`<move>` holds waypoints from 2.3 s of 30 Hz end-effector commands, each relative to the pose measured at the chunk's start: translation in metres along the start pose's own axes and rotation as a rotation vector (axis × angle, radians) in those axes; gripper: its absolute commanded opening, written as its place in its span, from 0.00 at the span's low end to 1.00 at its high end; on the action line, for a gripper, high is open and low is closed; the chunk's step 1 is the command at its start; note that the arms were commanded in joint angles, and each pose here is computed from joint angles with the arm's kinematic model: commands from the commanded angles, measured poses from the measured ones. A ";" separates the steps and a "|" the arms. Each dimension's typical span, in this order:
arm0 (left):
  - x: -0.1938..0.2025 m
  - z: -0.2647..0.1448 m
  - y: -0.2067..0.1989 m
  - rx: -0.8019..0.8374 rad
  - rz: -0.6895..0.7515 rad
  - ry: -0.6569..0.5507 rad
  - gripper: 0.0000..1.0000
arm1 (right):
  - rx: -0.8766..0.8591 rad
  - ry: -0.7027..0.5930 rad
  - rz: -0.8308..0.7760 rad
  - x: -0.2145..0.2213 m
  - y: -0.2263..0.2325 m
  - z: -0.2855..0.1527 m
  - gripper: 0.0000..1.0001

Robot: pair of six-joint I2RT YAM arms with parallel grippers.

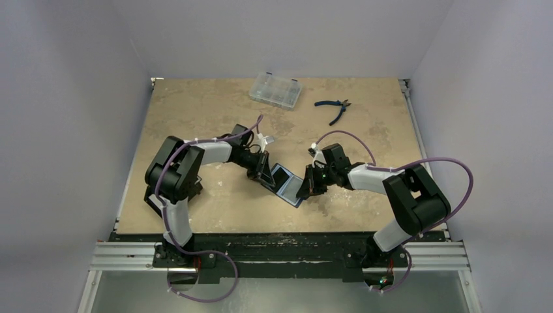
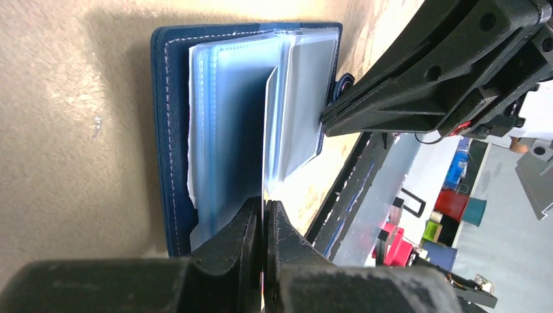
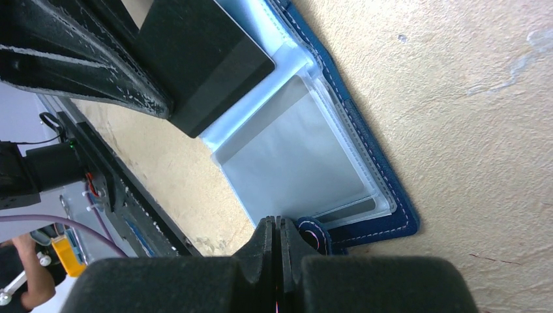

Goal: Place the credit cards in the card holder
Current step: Insert the credit card into the card holder.

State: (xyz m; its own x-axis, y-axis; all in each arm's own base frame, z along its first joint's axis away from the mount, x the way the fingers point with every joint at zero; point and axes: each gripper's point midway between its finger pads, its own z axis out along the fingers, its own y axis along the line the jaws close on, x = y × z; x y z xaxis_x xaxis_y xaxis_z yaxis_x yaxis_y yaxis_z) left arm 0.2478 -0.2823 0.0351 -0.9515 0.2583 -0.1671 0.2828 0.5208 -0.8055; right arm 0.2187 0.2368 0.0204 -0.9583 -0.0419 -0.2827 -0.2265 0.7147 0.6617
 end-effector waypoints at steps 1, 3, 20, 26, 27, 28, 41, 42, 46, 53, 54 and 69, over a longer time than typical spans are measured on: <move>-0.002 -0.001 -0.003 0.041 0.032 0.003 0.00 | 0.100 -0.026 -0.025 -0.004 -0.022 0.000 0.00; 0.003 0.002 -0.005 0.058 0.033 0.019 0.00 | 0.096 -0.025 -0.025 -0.003 -0.022 0.000 0.00; -0.025 -0.012 -0.030 0.047 0.087 -0.088 0.00 | 0.079 -0.018 -0.023 0.001 -0.022 0.001 0.00; -0.010 -0.002 -0.035 0.067 0.092 -0.024 0.00 | 0.070 -0.017 -0.028 0.000 -0.020 0.002 0.00; -0.006 0.000 -0.034 0.067 0.089 -0.015 0.00 | 0.069 -0.016 -0.027 0.000 -0.020 0.002 0.00; -0.004 0.001 -0.032 0.065 0.085 -0.008 0.00 | 0.068 -0.015 -0.027 0.001 -0.020 0.002 0.00; 0.003 0.006 -0.011 0.012 0.050 0.014 0.00 | 0.065 -0.018 -0.027 0.003 -0.020 0.000 0.00; 0.002 0.007 -0.010 0.011 0.048 0.014 0.00 | 0.065 -0.016 -0.027 0.004 -0.020 0.001 0.00; 0.005 0.009 -0.007 0.008 0.043 0.024 0.00 | 0.062 -0.011 -0.025 0.004 -0.020 0.001 0.00; 0.008 0.011 -0.004 0.019 0.038 0.047 0.00 | 0.062 -0.007 -0.023 0.005 -0.020 0.002 0.00; 0.009 0.012 -0.004 0.026 0.036 0.053 0.00 | 0.061 -0.005 -0.021 0.006 -0.020 0.002 0.00; -0.008 0.024 -0.002 0.013 0.051 0.000 0.00 | 0.056 -0.011 -0.025 0.004 -0.019 0.001 0.00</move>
State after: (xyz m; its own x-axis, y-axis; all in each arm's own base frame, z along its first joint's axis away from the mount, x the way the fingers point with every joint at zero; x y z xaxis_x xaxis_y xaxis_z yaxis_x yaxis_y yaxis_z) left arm 0.2362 -0.2972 0.0284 -0.9456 0.2928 -0.1421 0.2755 0.4874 -0.8286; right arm 0.2185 0.2375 0.0210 -0.9561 -0.0447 -0.2894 -0.2361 0.7027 0.6712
